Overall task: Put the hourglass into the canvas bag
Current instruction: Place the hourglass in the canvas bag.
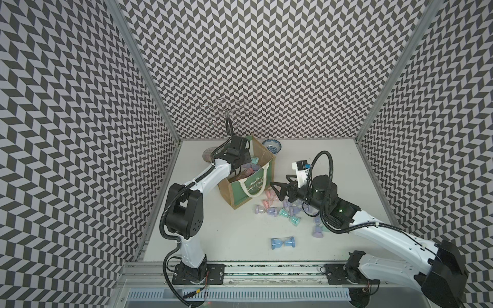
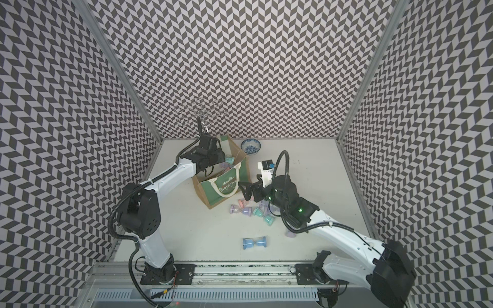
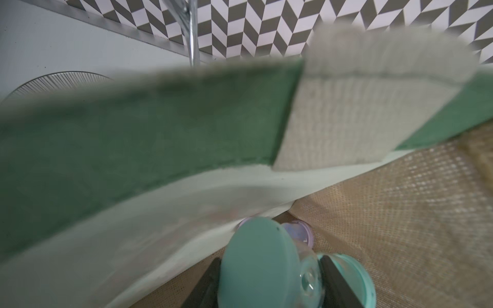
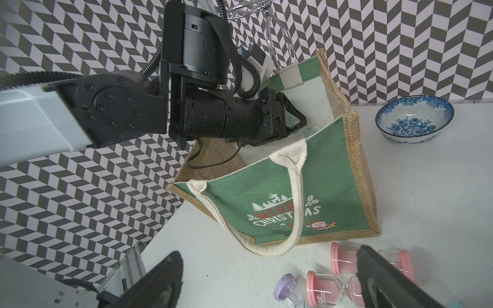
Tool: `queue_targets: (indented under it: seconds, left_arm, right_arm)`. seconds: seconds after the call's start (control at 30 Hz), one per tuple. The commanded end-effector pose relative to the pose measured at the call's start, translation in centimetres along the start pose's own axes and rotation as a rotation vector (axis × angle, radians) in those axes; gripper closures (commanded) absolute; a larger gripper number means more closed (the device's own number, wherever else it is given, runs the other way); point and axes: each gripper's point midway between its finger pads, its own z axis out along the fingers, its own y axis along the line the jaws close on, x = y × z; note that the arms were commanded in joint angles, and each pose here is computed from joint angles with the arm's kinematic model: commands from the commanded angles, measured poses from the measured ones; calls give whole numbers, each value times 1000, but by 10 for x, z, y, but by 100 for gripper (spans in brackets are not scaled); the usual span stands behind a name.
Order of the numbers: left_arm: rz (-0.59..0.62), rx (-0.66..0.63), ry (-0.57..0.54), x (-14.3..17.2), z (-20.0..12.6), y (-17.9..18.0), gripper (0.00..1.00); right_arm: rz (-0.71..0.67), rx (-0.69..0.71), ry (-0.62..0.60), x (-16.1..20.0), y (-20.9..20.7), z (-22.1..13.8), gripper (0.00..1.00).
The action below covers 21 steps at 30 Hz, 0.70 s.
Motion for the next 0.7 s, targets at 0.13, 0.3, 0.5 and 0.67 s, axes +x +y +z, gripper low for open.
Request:
queue_targets:
  seconds: [0.13, 0.3, 0.5, 0.67]
  left_arm:
    - [33, 32, 12, 1, 9, -2, 45]
    - [45, 29, 17, 1, 9, -2, 40]
    - [47, 38, 18, 0, 5, 0, 36]
    - [41, 60, -14, -12, -13, -4, 33]
  right_arm:
    - [16, -32, -41, -14, 3, 0, 1]
    - [22, -23, -44, -15, 0, -2, 1]
    - [29, -9, -34, -11, -4, -5, 1]
    - [37, 0, -31, -8, -6, -10, 1]
